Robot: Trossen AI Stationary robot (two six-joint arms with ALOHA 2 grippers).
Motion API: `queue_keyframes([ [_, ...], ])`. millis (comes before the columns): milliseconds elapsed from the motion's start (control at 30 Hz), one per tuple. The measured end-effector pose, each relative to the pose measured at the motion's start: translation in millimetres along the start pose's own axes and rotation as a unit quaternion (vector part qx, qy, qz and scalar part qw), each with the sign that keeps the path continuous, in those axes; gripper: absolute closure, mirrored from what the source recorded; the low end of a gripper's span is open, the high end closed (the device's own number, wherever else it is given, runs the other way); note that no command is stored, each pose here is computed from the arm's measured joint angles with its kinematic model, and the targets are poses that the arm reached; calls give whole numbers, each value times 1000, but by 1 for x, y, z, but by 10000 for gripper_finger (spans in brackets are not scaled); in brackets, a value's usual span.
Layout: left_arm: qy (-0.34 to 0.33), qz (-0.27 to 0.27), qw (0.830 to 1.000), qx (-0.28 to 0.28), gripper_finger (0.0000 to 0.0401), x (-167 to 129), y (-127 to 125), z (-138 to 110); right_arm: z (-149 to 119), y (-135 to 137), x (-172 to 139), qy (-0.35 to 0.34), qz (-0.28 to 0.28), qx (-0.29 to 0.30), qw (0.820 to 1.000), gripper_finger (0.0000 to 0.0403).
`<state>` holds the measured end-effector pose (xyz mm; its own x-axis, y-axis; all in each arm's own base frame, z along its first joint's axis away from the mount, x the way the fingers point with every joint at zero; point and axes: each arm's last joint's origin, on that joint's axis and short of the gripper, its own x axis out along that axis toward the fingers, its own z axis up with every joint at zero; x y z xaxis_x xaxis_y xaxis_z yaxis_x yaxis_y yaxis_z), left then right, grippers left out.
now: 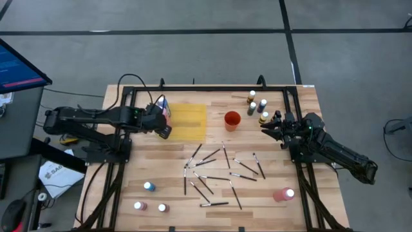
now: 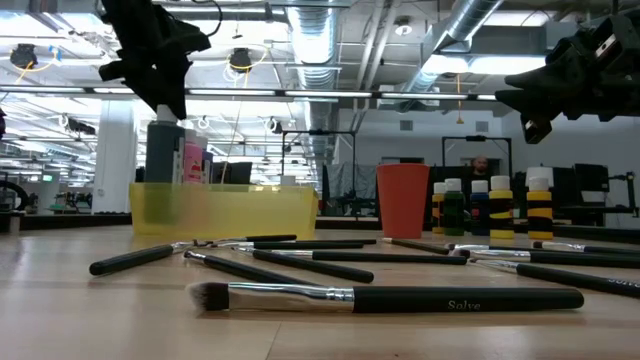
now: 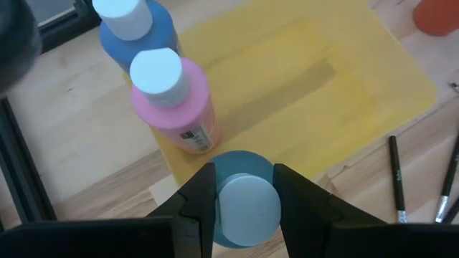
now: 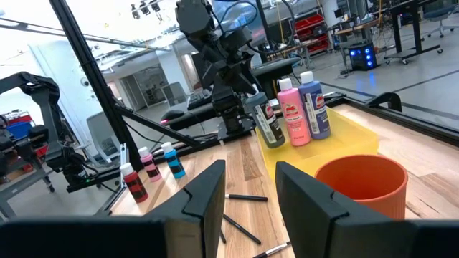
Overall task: Pick & Place Paint Supplies
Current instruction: Put the black paint bottle into the yellow bin
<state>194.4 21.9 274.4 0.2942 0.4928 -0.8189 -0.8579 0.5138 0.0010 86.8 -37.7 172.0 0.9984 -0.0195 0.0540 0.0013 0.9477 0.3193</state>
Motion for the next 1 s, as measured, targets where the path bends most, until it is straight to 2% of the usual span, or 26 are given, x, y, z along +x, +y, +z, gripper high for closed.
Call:
queue_keyframes([
  [1000, 6, 5, 1000, -9, 291, 10, -1, -6, 0, 0, 0, 0, 0, 0, 1000, 283],
])
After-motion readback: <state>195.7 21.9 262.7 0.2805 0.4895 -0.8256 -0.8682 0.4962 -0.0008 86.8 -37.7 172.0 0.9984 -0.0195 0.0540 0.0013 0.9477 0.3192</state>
